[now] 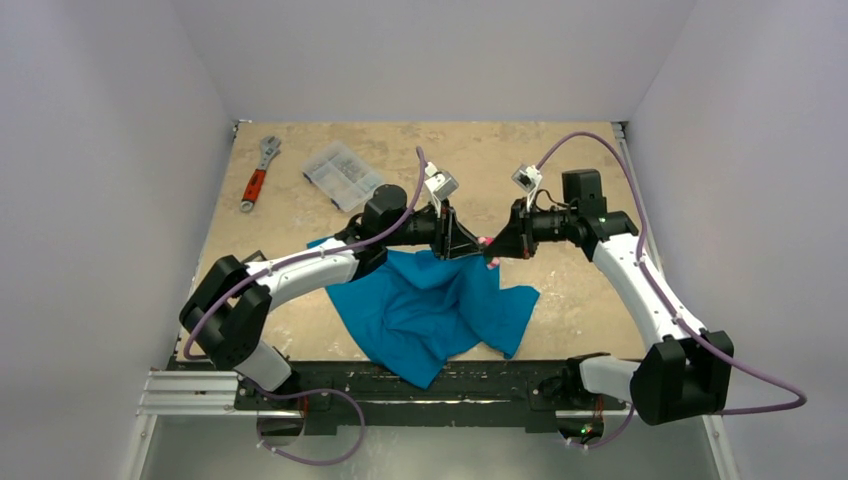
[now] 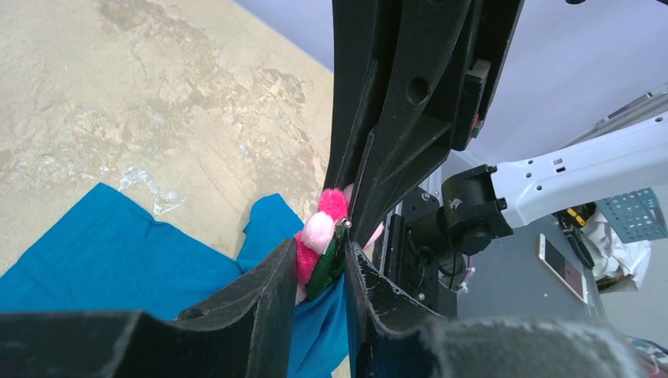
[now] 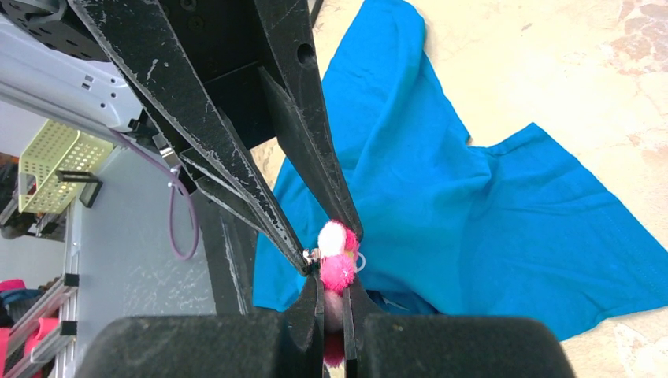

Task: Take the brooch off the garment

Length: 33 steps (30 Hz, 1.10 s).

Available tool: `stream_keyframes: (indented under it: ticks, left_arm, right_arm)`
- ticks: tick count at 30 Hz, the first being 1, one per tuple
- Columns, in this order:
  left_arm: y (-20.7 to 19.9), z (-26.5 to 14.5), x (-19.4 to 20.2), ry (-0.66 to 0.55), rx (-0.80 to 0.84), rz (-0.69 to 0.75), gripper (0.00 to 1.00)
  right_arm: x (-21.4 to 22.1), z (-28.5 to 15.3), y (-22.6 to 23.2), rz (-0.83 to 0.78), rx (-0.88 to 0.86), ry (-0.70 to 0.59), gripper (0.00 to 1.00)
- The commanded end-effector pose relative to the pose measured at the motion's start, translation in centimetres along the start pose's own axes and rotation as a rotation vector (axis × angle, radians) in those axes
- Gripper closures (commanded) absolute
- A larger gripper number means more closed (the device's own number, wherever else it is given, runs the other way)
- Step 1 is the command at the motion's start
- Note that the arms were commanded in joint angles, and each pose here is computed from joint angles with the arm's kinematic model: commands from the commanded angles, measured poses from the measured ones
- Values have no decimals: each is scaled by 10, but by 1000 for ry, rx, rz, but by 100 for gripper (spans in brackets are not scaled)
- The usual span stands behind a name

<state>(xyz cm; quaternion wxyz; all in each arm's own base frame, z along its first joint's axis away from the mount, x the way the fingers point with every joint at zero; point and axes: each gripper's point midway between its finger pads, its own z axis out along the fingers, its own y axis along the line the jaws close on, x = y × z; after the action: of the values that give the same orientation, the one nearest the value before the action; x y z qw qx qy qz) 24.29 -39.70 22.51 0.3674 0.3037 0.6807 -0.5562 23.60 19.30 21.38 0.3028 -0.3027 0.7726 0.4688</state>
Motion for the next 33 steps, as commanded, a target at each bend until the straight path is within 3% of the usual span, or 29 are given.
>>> stream_keyframes:
  ticks: [1,18,25,33]
  left_arm:
    - [-35,6,-33,-79,134,67,73]
    - [-34,0,-36,-82,143,49,59]
    - [-30,-1,-32,-74,130,44,70]
    - [-24,-4,-25,-71,105,45,71]
  right_arm:
    - [-4,1,12,-55,-43,-25,100]
    - [-4,2,12,-50,-51,-26,100]
    - [-5,2,13,-51,-60,-29,100]
    - [-8,3,16,-37,-88,-41,100]
